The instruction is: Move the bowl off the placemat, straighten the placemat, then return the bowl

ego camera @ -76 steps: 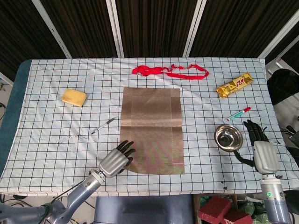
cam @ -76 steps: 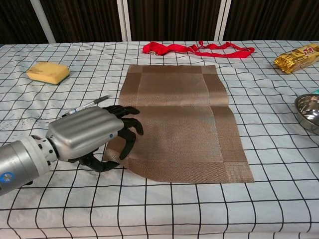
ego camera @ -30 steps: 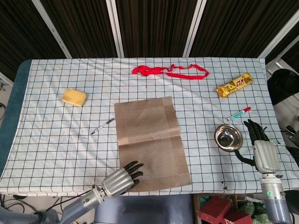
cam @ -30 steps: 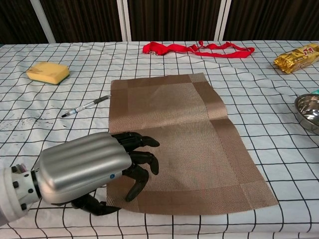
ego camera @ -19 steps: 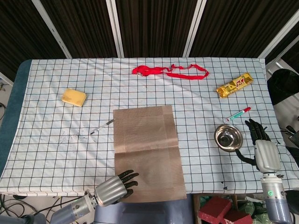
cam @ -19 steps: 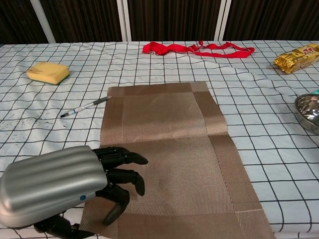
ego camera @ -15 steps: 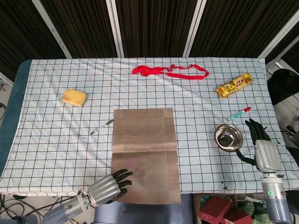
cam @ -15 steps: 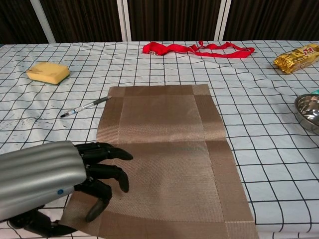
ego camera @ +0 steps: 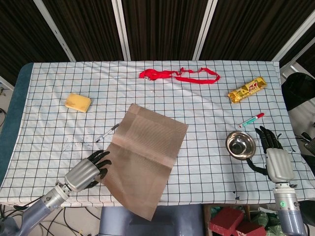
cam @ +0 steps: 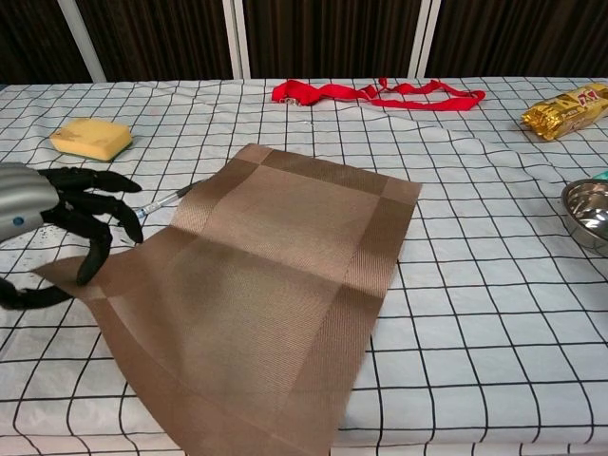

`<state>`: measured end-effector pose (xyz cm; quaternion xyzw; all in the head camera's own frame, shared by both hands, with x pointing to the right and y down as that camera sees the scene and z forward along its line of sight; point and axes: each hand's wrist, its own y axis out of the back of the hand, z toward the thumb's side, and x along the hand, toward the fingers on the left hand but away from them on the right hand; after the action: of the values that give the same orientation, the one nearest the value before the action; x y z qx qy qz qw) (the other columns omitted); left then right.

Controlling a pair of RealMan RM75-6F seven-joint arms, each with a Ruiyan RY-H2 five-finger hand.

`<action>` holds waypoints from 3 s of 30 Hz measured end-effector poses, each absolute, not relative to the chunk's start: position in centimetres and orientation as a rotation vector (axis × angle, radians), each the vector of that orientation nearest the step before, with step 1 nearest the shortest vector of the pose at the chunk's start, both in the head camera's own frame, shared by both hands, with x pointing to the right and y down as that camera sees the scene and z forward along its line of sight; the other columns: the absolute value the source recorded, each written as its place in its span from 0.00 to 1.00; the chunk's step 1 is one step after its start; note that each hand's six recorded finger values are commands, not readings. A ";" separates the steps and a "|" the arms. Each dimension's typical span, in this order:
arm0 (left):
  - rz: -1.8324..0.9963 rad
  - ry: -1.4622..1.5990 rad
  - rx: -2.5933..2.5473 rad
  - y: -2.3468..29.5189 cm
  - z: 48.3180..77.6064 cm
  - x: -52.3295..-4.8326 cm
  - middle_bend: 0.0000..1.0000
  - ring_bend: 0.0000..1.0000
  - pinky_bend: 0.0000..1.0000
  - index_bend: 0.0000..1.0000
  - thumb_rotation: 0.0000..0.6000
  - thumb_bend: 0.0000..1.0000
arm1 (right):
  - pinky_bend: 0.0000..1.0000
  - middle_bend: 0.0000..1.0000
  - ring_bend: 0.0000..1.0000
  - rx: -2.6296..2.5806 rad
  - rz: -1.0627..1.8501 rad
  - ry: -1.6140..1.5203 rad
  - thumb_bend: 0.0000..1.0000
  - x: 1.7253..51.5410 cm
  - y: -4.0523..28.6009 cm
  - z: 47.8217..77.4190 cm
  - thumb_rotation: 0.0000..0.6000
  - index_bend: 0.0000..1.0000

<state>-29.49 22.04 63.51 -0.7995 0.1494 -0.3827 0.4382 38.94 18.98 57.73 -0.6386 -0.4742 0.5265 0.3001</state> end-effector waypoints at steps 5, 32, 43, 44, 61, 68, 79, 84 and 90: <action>-1.011 0.408 -1.912 19.1 64.7 -30.2 0.28 0.06 0.13 0.70 1.00 0.46 | 0.17 0.02 0.02 -1.698 1.396 -1.262 0.23 39.0 19.0 57.7 1.00 0.09; -1.078 0.463 -1.519 7.1 67.6 -26.6 0.28 0.06 0.12 0.70 1.00 0.46 | 0.17 0.02 0.02 -1.726 1.402 -1.246 0.23 38.7 19.1 58.0 1.00 0.09; -1.148 0.462 -1.356 2.8 68.0 -26.5 0.29 0.06 0.12 0.70 1.00 0.46 | 0.17 0.02 0.02 -1.733 1.404 -1.249 0.23 38.6 19.1 58.1 1.00 0.09; -1.154 0.465 -1.348 2.6 68.0 -26.6 0.29 0.06 0.12 0.70 1.00 0.46 | 0.17 0.02 0.02 -1.734 1.405 -1.248 0.23 38.6 19.1 58.1 1.00 0.09; -1.239 0.578 -1.265 0.5 67.6 -28.3 0.09 0.02 0.02 0.17 1.00 0.04 | 0.17 0.02 0.02 -1.752 1.413 -1.224 0.20 38.3 19.4 58.3 1.00 0.09; -1.245 0.700 -1.347 2.5 66.4 -30.3 0.08 0.00 0.00 0.13 1.00 0.04 | 0.17 0.02 0.02 -1.745 1.410 -1.214 0.16 38.2 19.4 58.1 1.00 0.09; -1.264 0.970 -1.445 8.9 60.6 -36.5 0.06 0.00 0.00 0.10 1.00 0.04 | 0.17 0.03 0.02 -1.716 1.354 -1.168 0.12 37.4 18.9 57.2 1.00 0.09; -1.330 1.039 -1.456 14.0 57.4 -39.9 0.04 0.00 0.00 0.09 1.00 0.04 | 0.17 0.04 0.03 -1.687 1.314 -1.112 0.05 36.5 18.3 56.8 1.00 0.11; -1.337 1.089 -1.451 18.6 55.1 -42.0 0.01 0.00 0.00 0.07 1.00 0.04 | 0.17 0.04 0.03 -1.662 1.262 -1.015 0.03 34.5 16.9 57.1 1.00 0.12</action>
<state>-41.97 18.57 55.15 -0.5815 0.4362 -0.5356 0.4298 34.48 16.93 57.14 -0.6568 -0.4009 0.4988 0.3990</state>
